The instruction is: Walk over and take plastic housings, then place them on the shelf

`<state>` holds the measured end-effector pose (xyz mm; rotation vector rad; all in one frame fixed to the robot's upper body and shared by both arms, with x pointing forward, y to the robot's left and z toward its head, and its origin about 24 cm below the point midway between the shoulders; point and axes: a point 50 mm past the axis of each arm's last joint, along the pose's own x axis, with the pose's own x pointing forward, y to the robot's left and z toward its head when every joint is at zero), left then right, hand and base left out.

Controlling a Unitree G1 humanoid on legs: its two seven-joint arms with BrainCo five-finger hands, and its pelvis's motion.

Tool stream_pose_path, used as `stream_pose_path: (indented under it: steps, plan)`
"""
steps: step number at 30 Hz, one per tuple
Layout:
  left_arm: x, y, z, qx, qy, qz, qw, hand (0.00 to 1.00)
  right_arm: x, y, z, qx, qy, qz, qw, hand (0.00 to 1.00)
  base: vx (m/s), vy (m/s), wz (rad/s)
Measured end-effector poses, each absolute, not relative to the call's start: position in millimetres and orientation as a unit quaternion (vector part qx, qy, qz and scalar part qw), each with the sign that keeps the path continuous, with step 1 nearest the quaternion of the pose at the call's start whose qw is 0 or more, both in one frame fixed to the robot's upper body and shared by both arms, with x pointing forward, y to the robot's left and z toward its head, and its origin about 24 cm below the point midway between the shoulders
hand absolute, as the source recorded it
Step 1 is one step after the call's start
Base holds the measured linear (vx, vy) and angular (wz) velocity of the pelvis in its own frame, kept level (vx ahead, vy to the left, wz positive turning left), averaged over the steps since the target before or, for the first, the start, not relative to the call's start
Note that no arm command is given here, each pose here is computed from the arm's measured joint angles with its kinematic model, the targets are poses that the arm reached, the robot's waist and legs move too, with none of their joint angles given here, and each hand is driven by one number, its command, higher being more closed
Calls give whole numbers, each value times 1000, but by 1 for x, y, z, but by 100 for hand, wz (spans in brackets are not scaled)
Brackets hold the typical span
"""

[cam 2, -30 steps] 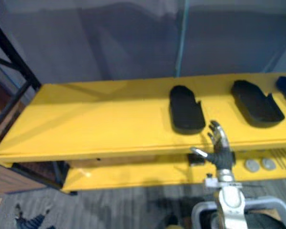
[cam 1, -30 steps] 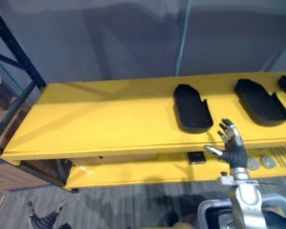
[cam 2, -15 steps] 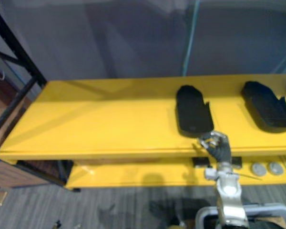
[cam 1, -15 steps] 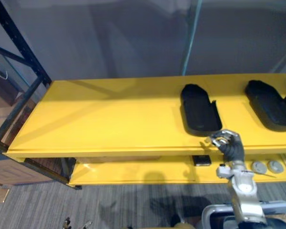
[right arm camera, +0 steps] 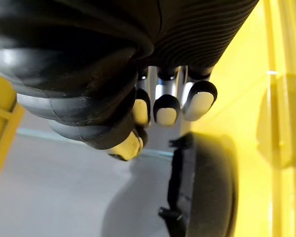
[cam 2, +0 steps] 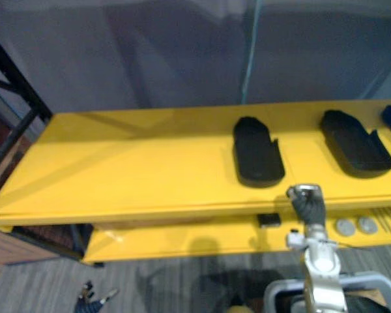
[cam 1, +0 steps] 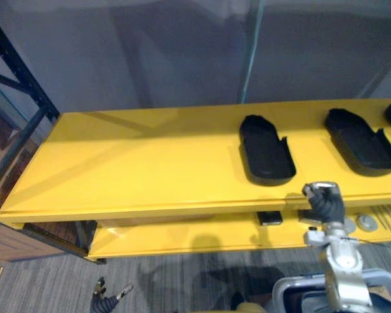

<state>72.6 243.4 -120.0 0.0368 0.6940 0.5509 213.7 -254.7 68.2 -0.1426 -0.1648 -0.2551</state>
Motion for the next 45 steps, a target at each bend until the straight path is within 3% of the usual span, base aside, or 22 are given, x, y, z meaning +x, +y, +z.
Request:
stream_pose_path:
  steps: [7,12,27,45]
  plan:
    - [96,229,-124,-8,333,245,911,0,199,-253,90,-38,-136,-125,982,100,-5,10,1]
    - [93,226,-130,-24,357,249,900,0,195,-241,91,-18,-143,-89,986,100,15,-3,2]
    - [82,218,-140,-13,399,228,888,0,225,-199,96,-10,-150,48,988,100,-19,-19,8]
    - [76,216,-143,0,423,208,882,0,257,-195,73,-21,-80,9,997,100,-10,-1,7]
